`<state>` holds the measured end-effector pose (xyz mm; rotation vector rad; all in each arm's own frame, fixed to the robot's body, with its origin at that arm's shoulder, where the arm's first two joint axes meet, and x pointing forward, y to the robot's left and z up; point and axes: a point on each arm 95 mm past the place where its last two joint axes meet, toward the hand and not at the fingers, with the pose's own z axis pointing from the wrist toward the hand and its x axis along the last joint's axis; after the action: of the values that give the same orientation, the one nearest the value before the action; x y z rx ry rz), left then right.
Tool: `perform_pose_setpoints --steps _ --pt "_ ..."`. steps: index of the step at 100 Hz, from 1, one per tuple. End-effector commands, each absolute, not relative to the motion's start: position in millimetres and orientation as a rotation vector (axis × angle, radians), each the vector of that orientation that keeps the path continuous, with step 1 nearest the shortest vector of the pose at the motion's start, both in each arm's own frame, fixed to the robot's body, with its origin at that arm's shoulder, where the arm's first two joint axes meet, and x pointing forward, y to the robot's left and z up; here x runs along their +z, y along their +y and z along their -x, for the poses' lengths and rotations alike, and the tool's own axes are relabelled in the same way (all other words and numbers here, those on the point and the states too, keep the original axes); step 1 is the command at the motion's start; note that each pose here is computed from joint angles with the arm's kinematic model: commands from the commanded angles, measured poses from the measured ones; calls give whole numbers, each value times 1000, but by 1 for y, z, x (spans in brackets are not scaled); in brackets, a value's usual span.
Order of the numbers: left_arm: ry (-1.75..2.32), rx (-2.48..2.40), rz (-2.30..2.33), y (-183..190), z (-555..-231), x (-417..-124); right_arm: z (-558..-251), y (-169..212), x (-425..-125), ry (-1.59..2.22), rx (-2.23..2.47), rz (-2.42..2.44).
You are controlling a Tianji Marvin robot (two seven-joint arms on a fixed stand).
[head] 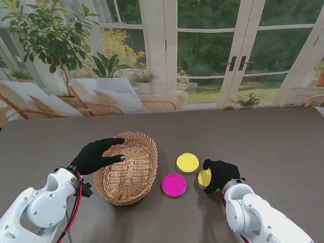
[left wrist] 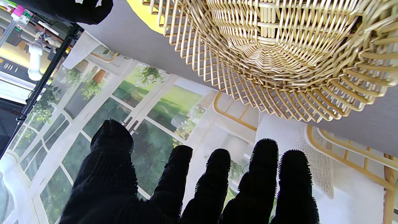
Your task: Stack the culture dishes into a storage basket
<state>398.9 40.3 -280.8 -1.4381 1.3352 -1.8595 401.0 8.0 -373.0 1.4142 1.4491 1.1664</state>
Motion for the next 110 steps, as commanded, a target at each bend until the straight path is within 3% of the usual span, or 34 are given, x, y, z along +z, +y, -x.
perform_pose_setpoints --steps 1,52,110 --pt "1345 -1860 1446 39 -397 -281 -403 16 -364 1445 1192 -1413" --pt "1336 -1855 1452 41 -397 -282 -441 44 -327 1405 1270 -1368" --pt "1341 -1843 1469 40 -397 -283 -456 66 -343 1408 1290 -1367"
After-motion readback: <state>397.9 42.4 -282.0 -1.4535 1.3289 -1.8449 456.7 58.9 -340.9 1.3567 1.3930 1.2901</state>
